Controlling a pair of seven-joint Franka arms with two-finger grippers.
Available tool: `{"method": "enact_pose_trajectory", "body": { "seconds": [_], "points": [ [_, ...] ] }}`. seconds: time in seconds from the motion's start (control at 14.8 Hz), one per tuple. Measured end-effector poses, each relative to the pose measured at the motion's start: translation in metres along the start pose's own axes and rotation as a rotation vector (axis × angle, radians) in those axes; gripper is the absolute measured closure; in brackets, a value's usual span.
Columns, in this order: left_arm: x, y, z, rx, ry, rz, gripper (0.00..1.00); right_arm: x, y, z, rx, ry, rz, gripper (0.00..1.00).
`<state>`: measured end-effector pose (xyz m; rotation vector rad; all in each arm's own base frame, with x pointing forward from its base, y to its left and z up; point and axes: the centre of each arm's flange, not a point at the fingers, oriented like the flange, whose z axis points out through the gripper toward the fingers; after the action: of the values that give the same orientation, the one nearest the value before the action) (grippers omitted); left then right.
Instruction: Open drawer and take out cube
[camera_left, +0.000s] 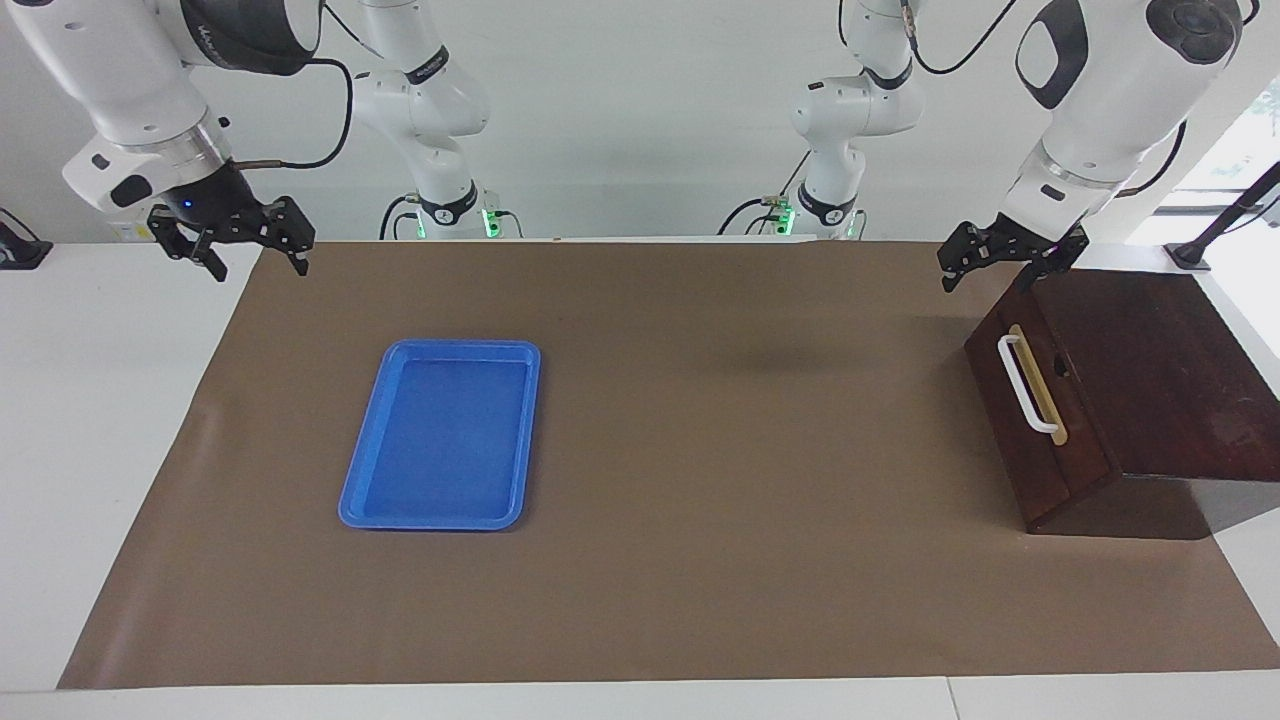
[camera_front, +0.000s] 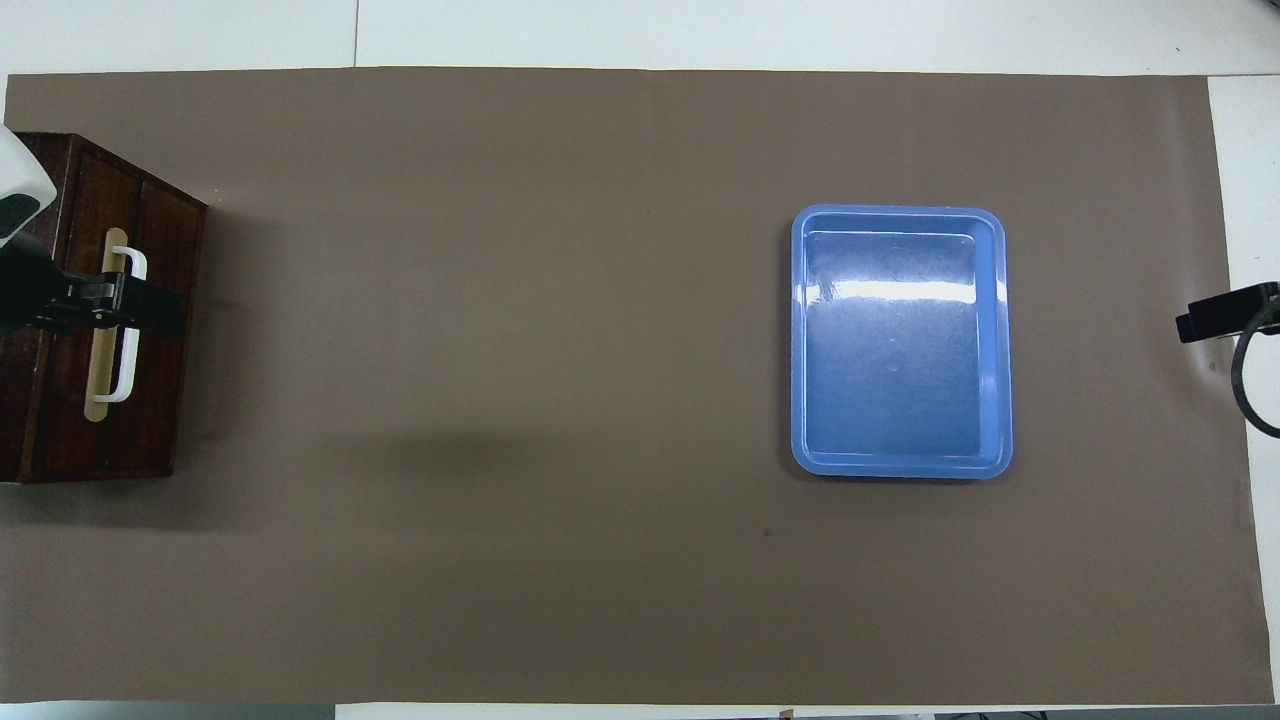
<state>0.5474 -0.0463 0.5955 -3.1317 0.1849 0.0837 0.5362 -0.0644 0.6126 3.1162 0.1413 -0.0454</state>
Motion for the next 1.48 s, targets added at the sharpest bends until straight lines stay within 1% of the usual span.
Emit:
{"method": "enact_pose_trajectory", "body": {
  "seconds": [0.2,0.47,0.54,0.67,0.81,0.88,1.01,1.15,1.21,1.48],
  "points": [
    [-0.002,0.0,0.002,-0.001,-0.021,0.0,0.0,0.0,0.0,0.0,0.0,-0.001,0.0,0.0],
    [-0.003,0.0,0.001,0.0,-0.019,-0.001,0.0,0.0,-0.002,0.001,0.001,-0.003,-0.003,0.0],
    [-0.001,0.001,-0.001,0.0,-0.003,0.001,0.0,0.0,-0.003,0.001,0.002,-0.006,-0.005,0.0],
    [0.006,0.002,-0.001,0.013,0.052,0.007,0.0,0.0,-0.004,0.001,0.002,-0.008,-0.006,0.0],
    [0.016,0.008,0.006,0.072,0.095,0.036,0.0,0.0,-0.004,0.001,0.002,-0.008,-0.006,0.0],
    [0.023,0.014,0.014,0.1,0.101,0.056,0.0,0.0,-0.004,0.001,0.002,-0.008,-0.006,0.0],
    [0.038,0.02,0.037,0.175,0.092,0.098,0.0,0.0,-0.004,0.001,0.002,-0.008,-0.007,0.0],
    [0.053,0.026,0.065,0.273,0.063,0.15,0.0,0.0,-0.005,0.003,0.003,-0.011,-0.008,0.0],
    [0.059,0.027,0.079,0.307,0.056,0.168,0.0,0.0,-0.005,0.004,0.003,-0.014,-0.009,0.0],
    [0.076,0.016,0.128,0.419,0.071,0.216,0.0,0.0,-0.005,0.006,0.004,-0.018,-0.009,0.0]
  ]
}}
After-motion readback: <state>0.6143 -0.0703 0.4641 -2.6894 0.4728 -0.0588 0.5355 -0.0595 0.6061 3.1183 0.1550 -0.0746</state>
